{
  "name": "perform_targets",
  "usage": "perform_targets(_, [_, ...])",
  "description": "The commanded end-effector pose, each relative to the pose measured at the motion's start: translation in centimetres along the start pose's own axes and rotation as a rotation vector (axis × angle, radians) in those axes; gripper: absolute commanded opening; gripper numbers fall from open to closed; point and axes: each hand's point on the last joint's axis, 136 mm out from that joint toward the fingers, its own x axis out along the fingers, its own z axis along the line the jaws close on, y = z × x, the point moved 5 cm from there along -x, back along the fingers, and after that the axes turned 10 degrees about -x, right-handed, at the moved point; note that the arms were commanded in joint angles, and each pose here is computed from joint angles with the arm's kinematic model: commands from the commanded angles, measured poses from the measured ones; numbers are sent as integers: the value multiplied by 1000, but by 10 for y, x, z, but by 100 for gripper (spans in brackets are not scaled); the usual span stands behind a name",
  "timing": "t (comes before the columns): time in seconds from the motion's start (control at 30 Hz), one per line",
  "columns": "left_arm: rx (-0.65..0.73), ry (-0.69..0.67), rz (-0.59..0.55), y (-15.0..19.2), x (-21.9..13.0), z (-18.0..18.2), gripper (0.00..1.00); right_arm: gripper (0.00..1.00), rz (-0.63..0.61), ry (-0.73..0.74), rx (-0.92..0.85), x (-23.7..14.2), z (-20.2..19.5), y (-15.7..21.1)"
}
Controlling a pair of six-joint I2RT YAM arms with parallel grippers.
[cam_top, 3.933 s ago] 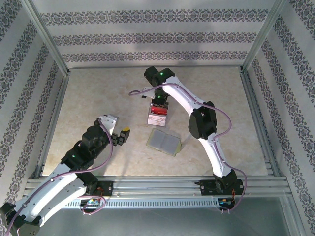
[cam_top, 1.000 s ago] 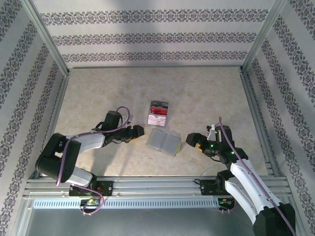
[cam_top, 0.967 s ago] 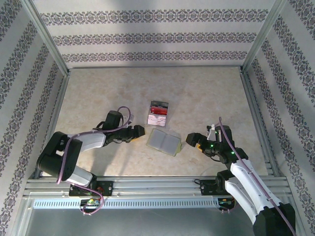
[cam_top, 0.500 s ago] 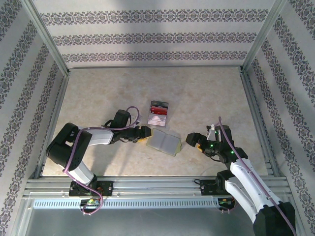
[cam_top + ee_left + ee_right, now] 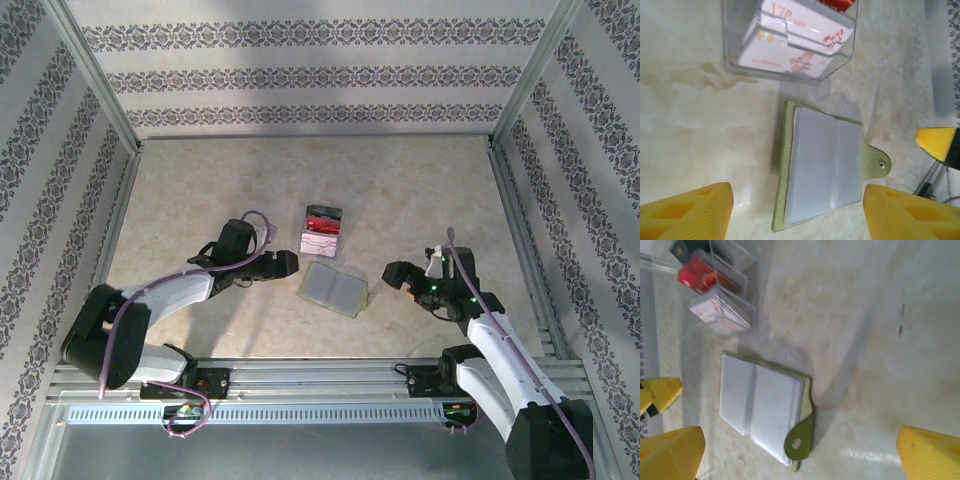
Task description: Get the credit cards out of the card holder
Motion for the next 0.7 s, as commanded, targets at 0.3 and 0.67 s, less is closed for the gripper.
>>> perform_targets(0.3, [255,-355,-368,-42,-94,31,94,98,-300,309,-278,-34,-19,-91])
perform_targets(0.67, [297,-627,-735,-72,-146,71,100,98,-454,492,-492,-14,-51,-132])
